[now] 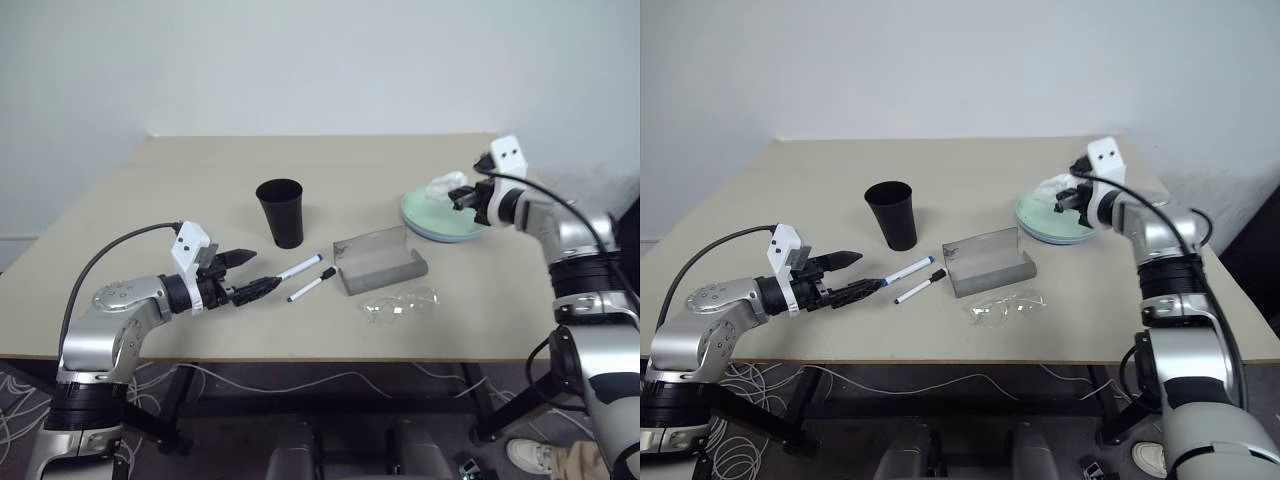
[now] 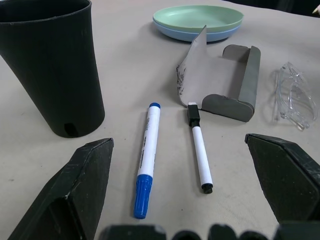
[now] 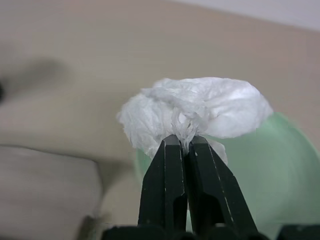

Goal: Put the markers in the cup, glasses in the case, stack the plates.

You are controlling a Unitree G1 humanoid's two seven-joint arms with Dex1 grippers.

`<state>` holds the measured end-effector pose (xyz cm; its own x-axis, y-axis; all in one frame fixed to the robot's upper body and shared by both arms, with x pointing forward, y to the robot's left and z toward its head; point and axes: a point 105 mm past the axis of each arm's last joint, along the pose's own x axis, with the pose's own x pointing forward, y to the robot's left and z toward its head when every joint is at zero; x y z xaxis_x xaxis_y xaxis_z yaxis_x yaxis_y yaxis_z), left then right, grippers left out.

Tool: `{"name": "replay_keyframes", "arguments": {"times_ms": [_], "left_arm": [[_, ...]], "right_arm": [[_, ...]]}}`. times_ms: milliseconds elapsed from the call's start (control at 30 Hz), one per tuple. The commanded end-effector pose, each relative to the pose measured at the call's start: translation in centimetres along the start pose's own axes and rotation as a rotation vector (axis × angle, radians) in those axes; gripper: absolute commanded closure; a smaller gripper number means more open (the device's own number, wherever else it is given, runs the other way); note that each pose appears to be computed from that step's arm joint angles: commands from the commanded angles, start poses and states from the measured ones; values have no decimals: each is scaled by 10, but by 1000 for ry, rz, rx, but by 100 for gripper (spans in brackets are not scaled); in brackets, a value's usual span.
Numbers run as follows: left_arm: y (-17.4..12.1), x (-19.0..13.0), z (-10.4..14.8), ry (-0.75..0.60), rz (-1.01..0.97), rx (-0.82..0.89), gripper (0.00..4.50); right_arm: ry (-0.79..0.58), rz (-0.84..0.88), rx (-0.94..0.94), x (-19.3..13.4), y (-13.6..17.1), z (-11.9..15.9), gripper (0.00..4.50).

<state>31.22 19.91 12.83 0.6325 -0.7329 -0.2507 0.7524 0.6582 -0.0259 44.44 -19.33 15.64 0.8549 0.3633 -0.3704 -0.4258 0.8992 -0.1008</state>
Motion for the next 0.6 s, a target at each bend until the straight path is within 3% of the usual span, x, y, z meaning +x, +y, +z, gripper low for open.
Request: {"name": "replay_keyframes", "arguments": {"times_ms": [33, 100, 200, 567, 600], "left_arm": [[0, 2, 15, -40, -4, 43, 0], [0, 2, 15, -42, -2, 43, 0], [0, 1, 15, -46, 1, 44, 0], [-2, 4, 22, -55, -10, 68, 0], [-3, 5, 24, -57, -17, 76, 0]], "right_arm": [[-87, -100, -55, 7, -12, 21, 445], [-104, -122, -46, 11, -15, 21, 445], [-108, -152, -61, 13, -19, 20, 379], [-117, -136, -139, 6, -24, 27, 4], [-120, -136, -156, 3, -26, 30, 1]]}}
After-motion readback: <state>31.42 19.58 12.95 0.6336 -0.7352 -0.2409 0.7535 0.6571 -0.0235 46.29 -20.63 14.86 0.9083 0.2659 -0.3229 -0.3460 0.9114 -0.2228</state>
